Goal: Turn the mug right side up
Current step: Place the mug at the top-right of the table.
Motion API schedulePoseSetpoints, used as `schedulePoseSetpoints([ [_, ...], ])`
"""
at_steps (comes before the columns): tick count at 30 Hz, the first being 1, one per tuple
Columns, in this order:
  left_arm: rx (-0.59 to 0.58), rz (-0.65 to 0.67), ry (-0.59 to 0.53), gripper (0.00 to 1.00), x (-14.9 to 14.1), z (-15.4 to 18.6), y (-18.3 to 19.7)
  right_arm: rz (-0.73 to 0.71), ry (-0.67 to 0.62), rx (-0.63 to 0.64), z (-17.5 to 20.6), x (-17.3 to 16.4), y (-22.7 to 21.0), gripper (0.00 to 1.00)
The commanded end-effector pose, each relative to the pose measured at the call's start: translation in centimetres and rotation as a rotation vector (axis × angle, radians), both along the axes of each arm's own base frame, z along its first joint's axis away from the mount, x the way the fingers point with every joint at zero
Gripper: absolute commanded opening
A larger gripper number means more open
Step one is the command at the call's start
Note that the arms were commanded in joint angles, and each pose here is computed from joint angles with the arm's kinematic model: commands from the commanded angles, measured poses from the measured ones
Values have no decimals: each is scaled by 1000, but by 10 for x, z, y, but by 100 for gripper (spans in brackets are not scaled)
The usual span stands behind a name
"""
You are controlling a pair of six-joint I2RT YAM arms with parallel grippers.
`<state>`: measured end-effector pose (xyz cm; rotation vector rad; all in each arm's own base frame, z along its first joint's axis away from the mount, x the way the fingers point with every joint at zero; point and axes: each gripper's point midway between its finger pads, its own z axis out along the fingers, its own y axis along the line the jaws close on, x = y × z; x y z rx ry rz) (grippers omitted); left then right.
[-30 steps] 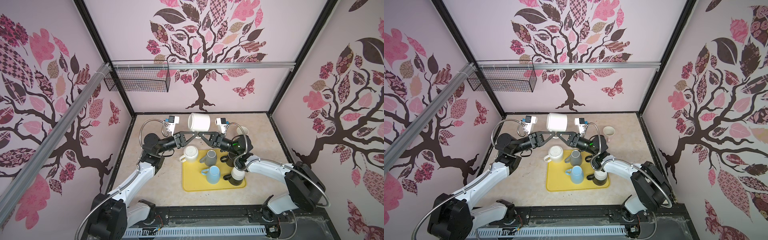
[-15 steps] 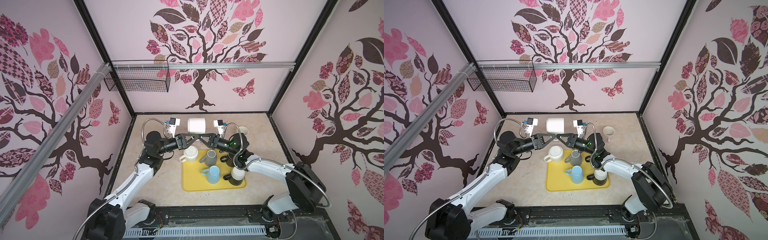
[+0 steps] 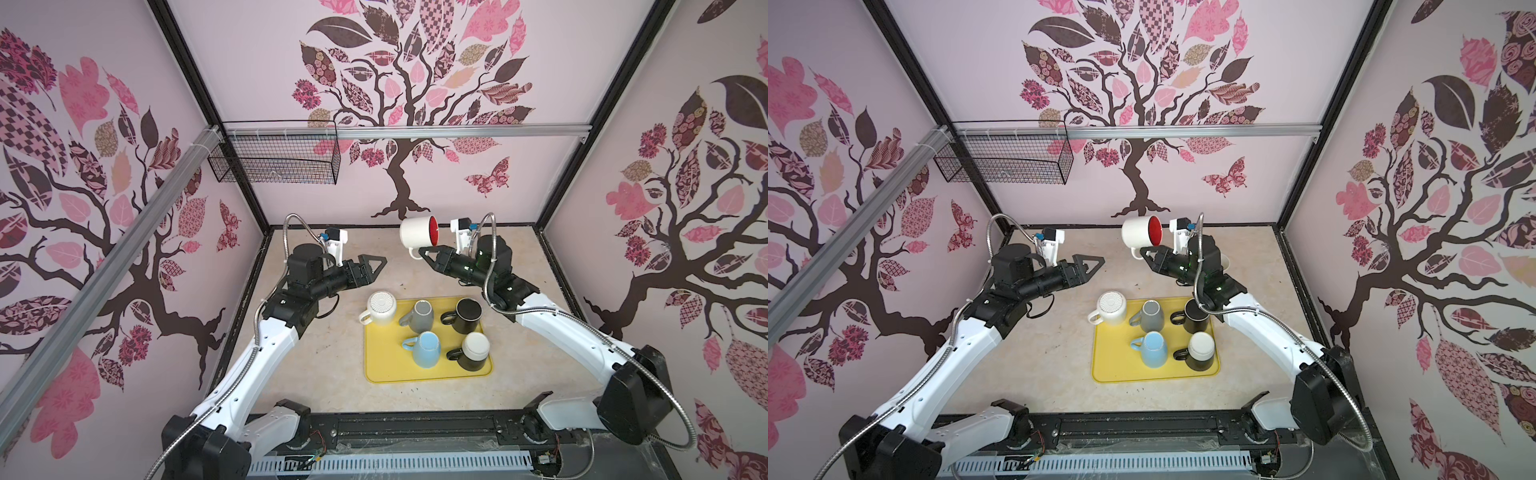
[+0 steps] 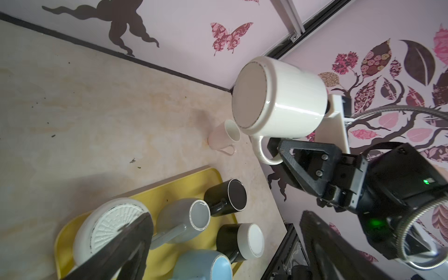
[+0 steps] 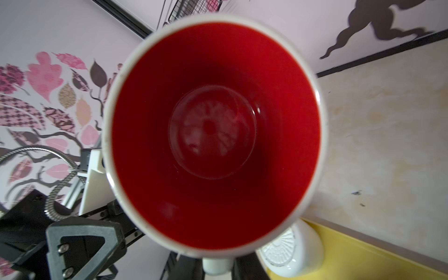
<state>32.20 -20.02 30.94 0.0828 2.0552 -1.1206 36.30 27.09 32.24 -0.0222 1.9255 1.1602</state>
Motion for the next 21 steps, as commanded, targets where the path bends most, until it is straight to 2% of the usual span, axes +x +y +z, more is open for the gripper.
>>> schedulePoseSetpoints([
  [1, 78, -52, -42, 98, -14, 4, 3, -160, -129, -254, 18, 12, -35, 0],
  [4, 106, -14, -100, 98, -18, 10, 12, -232, -114, -408, 2, 28, -49, 0],
  [7, 142, 1, -101, 98, -17, 8, 17, -269, -79, -522, -14, 44, -62, 0],
  [21, 144, -39, -67, 97, -16, 0, 10, -272, 93, -682, -84, 89, -89, 0],
])
